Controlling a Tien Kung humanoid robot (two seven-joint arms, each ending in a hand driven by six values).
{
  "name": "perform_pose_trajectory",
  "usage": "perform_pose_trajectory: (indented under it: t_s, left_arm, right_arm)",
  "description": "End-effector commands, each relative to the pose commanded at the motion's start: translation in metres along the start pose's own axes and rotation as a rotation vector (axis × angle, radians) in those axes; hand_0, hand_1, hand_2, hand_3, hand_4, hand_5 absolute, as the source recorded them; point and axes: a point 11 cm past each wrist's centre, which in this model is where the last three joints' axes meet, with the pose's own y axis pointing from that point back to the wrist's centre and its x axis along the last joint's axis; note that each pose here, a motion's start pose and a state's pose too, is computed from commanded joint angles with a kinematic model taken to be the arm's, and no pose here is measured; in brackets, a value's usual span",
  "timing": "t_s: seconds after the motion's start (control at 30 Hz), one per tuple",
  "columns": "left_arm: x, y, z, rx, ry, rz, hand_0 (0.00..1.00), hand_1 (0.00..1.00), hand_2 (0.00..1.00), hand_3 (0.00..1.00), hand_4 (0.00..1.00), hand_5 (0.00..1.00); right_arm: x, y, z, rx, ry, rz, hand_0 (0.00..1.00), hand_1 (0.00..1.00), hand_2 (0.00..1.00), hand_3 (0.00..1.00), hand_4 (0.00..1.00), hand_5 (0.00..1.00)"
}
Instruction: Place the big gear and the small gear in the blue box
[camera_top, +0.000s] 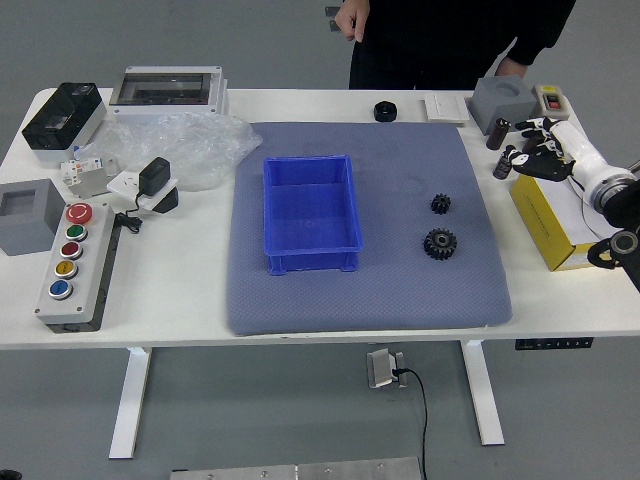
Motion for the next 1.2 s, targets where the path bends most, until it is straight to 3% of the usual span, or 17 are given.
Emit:
perform_pose_trajectory:
  t_s: [0.07,0.1,0.27,0.3,0.63,0.87,1.2]
  left_arm:
    - [0.000,0.000,0.000,0.000,0.000,0.000,0.894,0.887,0.882,0.910,0.844,0.713]
    - [0.000,0.000,0.000,0.000,0.000,0.000,0.894,0.888,0.881,0.909,0.844,0.710]
    - [0.000,0.000,0.000,0.000,0.001,-0.001,0.894,0.888,0.881,0.909,0.844,0.710]
    - [0.000,0.000,0.000,0.000,0.001,-0.001,0.894,0.888,0.880,0.908,0.844,0.708]
    - [-0.001,0.000,0.000,0.001,-0.002,-0.003,0.894,0.887,0.880,0.907,0.843,0.706]
    - [-0.001,0.000,-0.001,0.004,-0.004,-0.005,0.894,0.887,0.879,0.905,0.843,0.704]
    - [-0.001,0.000,0.001,0.000,-0.007,-0.005,0.893,0.886,0.878,0.902,0.841,0.700]
  right_arm:
    - [-0.002,0.000,-0.002,-0.005,0.040,-0.002,0.728,0.705,0.813,0.807,0.568,0.214]
    - [-0.003,0.000,-0.003,-0.007,0.064,-0.002,0.685,0.677,0.818,0.799,0.554,0.162]
    - [-0.013,-0.002,-0.015,-0.023,0.254,-0.021,0.685,0.677,0.818,0.799,0.554,0.162]
    - [-0.016,-0.003,-0.018,-0.024,0.289,-0.027,0.632,0.639,0.798,0.783,0.546,0.129]
    - [-0.056,-0.016,-0.041,-0.003,0.626,-0.100,0.626,0.626,0.803,0.787,0.534,0.108]
    - [-0.072,-0.032,-0.043,0.020,0.647,-0.137,0.629,0.616,0.783,0.777,0.524,0.092]
    - [-0.085,-0.047,-0.041,-0.013,0.622,-0.182,0.629,0.603,0.769,0.767,0.499,0.086]
